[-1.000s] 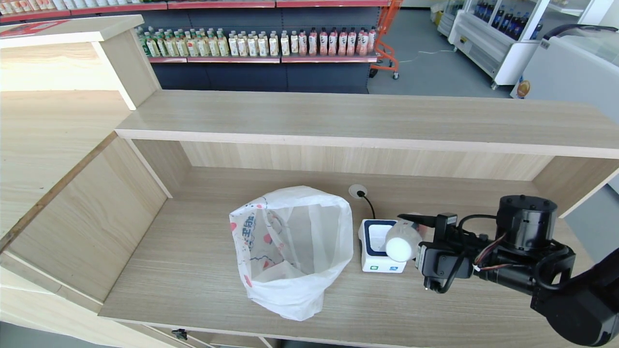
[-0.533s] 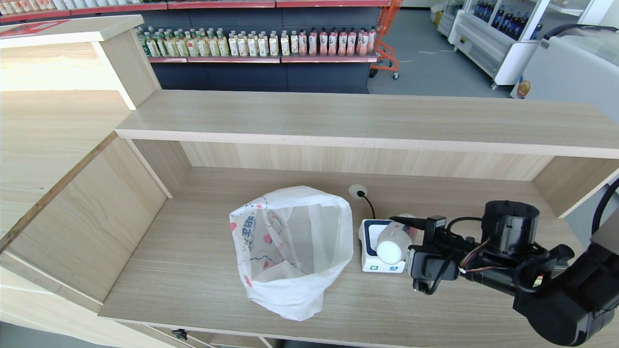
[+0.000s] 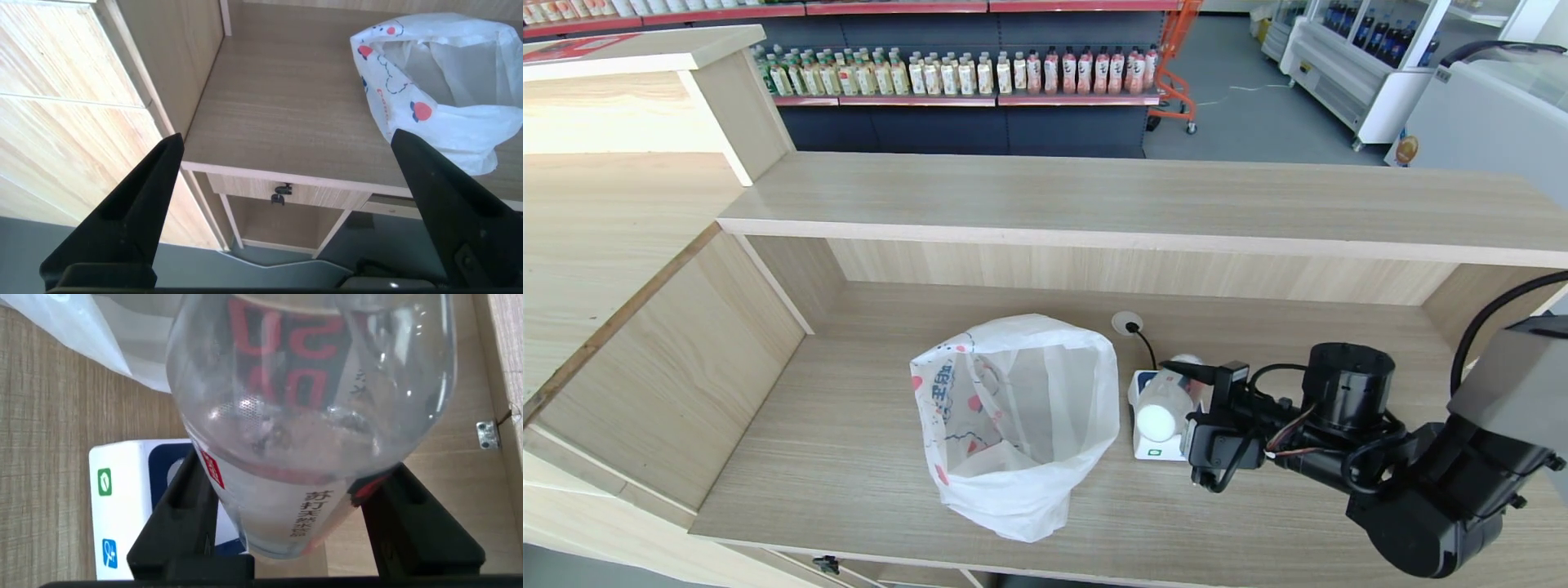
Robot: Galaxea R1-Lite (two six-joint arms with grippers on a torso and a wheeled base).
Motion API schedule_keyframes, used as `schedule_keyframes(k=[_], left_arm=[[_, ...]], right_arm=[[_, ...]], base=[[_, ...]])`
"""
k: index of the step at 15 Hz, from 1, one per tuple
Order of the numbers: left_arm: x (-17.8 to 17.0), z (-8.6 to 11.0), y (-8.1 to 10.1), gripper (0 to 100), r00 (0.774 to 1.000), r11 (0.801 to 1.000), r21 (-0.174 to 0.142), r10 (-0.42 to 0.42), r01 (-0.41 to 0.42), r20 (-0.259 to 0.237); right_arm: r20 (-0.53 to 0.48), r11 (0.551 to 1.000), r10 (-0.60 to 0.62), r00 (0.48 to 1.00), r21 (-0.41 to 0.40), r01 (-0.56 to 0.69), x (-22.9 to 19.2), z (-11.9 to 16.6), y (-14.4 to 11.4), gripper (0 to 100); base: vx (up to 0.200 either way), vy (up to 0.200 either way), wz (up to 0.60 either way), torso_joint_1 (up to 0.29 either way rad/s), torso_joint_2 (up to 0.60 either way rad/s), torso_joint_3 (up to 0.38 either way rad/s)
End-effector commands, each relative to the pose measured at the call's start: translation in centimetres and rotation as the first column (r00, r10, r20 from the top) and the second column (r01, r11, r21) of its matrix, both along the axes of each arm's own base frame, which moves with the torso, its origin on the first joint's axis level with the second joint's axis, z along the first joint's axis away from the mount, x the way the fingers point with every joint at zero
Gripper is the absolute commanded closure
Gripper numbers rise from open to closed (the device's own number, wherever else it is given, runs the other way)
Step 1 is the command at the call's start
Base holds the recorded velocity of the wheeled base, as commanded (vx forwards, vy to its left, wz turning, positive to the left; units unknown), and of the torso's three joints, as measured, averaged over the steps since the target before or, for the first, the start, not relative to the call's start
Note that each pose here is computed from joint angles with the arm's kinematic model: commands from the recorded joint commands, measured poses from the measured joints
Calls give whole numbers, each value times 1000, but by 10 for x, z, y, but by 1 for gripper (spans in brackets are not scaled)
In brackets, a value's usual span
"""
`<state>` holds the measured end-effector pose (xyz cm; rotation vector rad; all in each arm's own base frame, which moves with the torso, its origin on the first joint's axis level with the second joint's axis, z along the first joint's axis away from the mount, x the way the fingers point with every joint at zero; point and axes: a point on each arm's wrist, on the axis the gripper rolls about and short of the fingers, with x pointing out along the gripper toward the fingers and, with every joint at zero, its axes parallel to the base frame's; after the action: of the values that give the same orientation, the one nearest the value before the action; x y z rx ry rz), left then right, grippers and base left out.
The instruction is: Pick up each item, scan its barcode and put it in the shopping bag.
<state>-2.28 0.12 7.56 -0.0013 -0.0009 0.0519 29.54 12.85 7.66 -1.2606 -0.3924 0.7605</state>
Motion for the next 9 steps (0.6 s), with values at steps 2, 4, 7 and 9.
schedule_keyframes(k=[2,4,7,9], left_arm=[[0,0,0,0,1000,1000,0,0,0,1],[0,0,0,0,1000,1000,0,0,0,1],[0,0,0,0,1000,1000,0,0,0,-1],[0,0,0,0,1000,1000,0,0,0,1]], right_arm=[[-19,1000,3,1000,-9,-3,2,-12,2,100],[-21,1000,1,1000,-10,-1,2,-15,1,100],[-23,1000,1,1000,-14,-2,2,-16,1,100],[-23,1000,1,1000,-14,-2,2,-16,1,100]], base=[[0,0,0,0,0,0],[0,0,0,0,0,0],[0,0,0,0,0,0],[0,0,0,0,0,0]])
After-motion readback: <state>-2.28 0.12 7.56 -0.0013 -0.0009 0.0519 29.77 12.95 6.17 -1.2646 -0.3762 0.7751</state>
